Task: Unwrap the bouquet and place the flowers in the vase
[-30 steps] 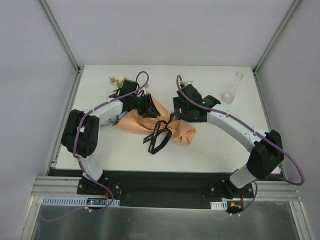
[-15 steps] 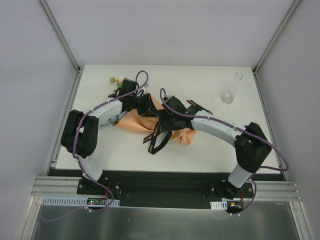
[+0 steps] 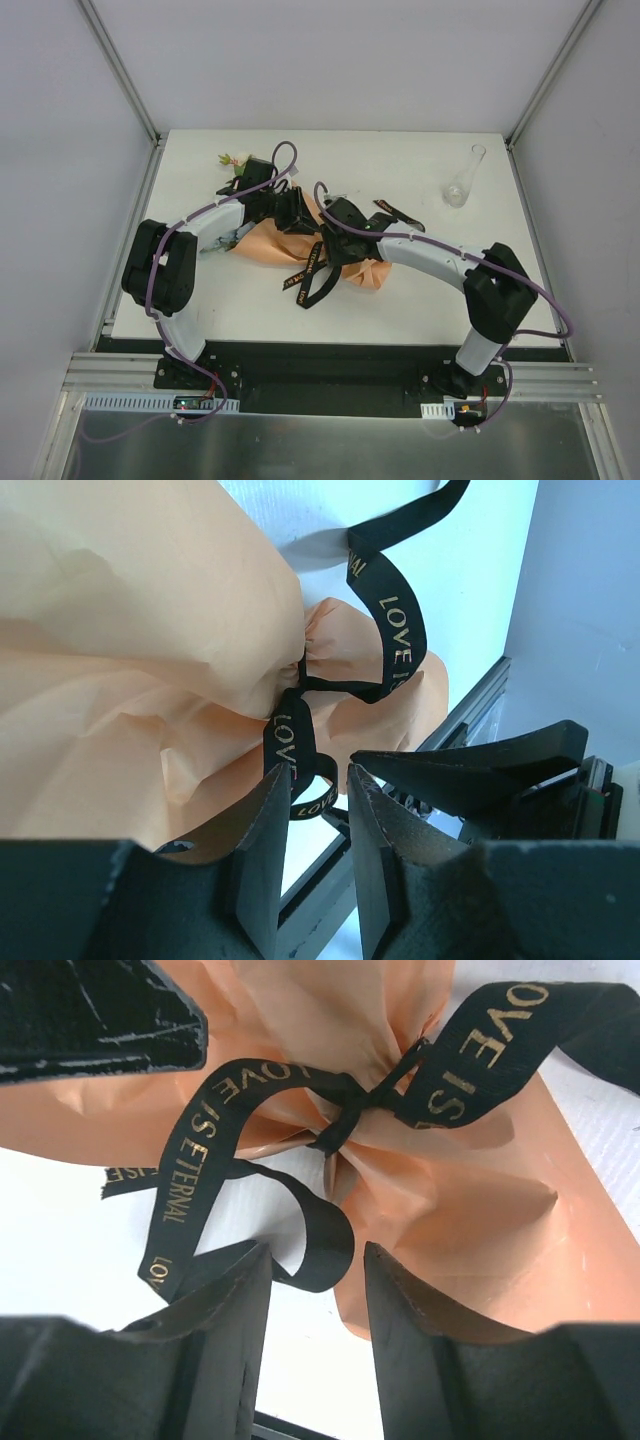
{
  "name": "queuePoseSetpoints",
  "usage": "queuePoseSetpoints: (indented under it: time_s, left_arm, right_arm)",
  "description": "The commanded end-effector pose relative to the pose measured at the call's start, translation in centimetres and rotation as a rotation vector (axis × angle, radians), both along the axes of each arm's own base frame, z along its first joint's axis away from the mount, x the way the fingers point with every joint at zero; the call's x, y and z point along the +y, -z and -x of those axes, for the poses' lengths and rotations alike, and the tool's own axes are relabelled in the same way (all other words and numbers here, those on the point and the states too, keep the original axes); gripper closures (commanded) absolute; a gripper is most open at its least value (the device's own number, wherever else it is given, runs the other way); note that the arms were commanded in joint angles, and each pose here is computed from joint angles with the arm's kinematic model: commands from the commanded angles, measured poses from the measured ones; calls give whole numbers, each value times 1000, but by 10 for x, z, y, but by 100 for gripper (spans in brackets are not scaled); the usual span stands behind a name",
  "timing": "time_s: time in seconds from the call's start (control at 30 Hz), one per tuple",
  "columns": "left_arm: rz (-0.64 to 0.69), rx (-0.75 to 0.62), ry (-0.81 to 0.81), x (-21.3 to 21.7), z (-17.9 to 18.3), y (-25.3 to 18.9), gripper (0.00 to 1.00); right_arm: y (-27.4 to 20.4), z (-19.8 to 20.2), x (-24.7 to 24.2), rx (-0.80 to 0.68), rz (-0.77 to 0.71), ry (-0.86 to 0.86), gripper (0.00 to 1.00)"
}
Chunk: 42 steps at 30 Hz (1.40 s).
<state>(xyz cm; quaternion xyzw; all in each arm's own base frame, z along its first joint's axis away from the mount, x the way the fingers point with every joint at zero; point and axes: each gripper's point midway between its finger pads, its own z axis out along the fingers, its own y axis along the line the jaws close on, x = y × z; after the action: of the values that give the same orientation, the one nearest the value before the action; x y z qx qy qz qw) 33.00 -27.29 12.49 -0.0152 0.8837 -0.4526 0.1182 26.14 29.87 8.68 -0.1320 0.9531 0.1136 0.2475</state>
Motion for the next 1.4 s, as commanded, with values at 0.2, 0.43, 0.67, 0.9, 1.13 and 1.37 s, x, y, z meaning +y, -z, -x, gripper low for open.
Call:
queuePoseSetpoints:
  time_s: [0.2, 0.43, 0.67, 0.9, 1.13, 1.37]
  left_arm:
    - [20, -25, 25, -6, -1, -13, 71]
    - [15, -19, 17, -3, -4, -9, 71]
    - [21, -4, 7, -1, -6, -9, 69]
    - [15, 3, 10, -2, -4, -4, 67]
    - [28, 57, 16, -5, -3, 4, 81]
    - [36, 85, 27, -8, -4, 11, 75]
  right_arm:
    - [-3, 1, 14, -44, 36, -45, 90]
    - [-23, 25, 41, -52, -92, -140, 99]
    - [-14, 80, 55, 57, -317, -199, 52]
    - [-50, 25, 6, -114, -269, 38, 49]
    - [-50, -15, -2, -155, -251, 198, 66]
    - [-34, -41, 11, -159, -338, 343, 70]
